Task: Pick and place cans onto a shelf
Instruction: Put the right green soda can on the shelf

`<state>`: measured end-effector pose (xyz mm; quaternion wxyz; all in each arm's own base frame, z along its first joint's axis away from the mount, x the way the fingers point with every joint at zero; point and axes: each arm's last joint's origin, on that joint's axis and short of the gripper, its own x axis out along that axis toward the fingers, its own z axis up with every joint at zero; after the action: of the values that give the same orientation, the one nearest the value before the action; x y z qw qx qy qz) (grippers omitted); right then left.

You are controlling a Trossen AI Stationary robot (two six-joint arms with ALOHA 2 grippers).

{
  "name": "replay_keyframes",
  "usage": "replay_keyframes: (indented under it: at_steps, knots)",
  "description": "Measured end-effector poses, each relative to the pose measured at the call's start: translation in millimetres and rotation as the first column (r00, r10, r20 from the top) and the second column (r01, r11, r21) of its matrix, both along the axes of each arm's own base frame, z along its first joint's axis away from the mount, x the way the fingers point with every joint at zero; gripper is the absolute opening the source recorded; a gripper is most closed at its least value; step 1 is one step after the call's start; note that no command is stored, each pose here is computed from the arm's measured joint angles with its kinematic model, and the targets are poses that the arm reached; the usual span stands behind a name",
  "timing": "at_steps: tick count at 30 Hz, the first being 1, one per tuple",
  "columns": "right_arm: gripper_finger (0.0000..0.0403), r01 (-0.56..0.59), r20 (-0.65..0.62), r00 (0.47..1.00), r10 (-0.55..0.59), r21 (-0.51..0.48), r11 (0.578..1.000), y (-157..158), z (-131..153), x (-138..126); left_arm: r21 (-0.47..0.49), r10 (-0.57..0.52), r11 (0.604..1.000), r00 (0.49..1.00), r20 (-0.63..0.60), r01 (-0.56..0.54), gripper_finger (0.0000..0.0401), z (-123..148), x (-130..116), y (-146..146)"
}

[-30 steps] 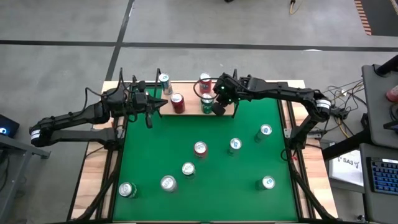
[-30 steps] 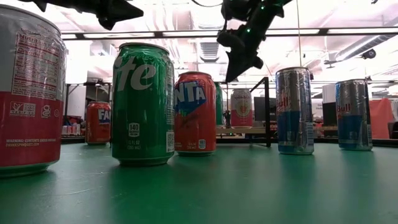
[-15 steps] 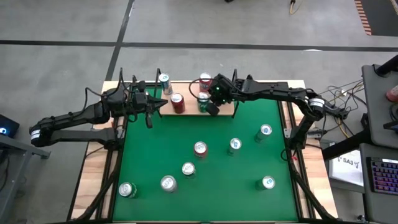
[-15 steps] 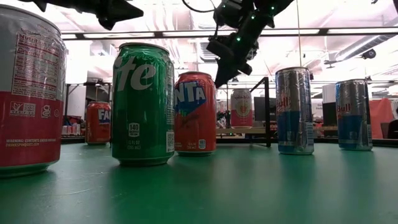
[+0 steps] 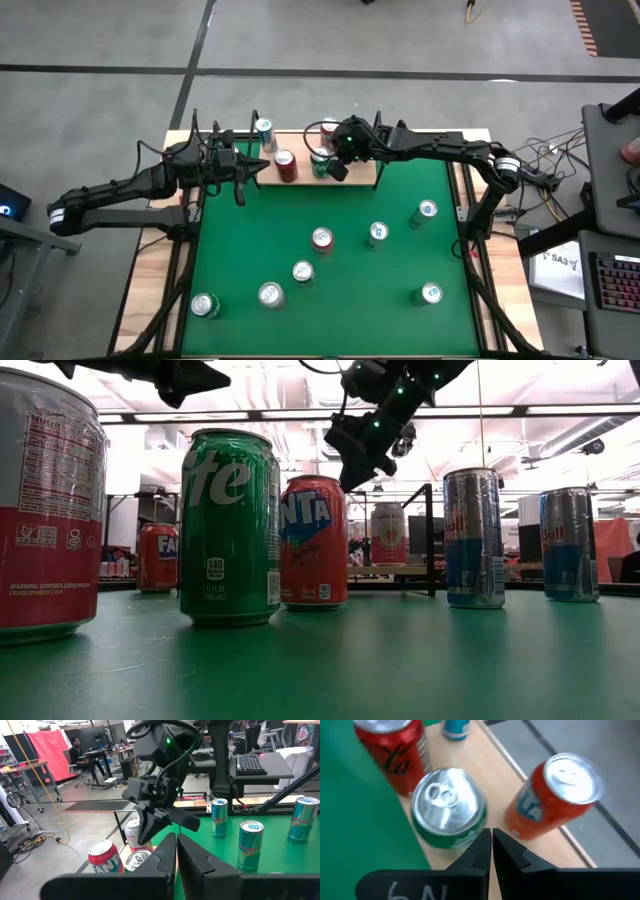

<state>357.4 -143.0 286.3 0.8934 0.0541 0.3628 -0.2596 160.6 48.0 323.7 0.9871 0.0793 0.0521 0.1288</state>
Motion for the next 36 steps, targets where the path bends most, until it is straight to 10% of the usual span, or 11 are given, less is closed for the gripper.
replay_keyframes:
  at_steps: [16,36]
  knots:
    - [0.0009,-0.022,0.256,0.966,0.03,-0.034,0.999,20,9,31,0.004,0.0,1.0,1.0,0.0,0.0,0.0,0,0,0]
    - [0.0009,0.008,0.215,0.977,-0.005,-0.016,1.0,16,-18,45,0.016,-0.001,1.0,1.0,-0.004,0.001,0.0,0,0,0]
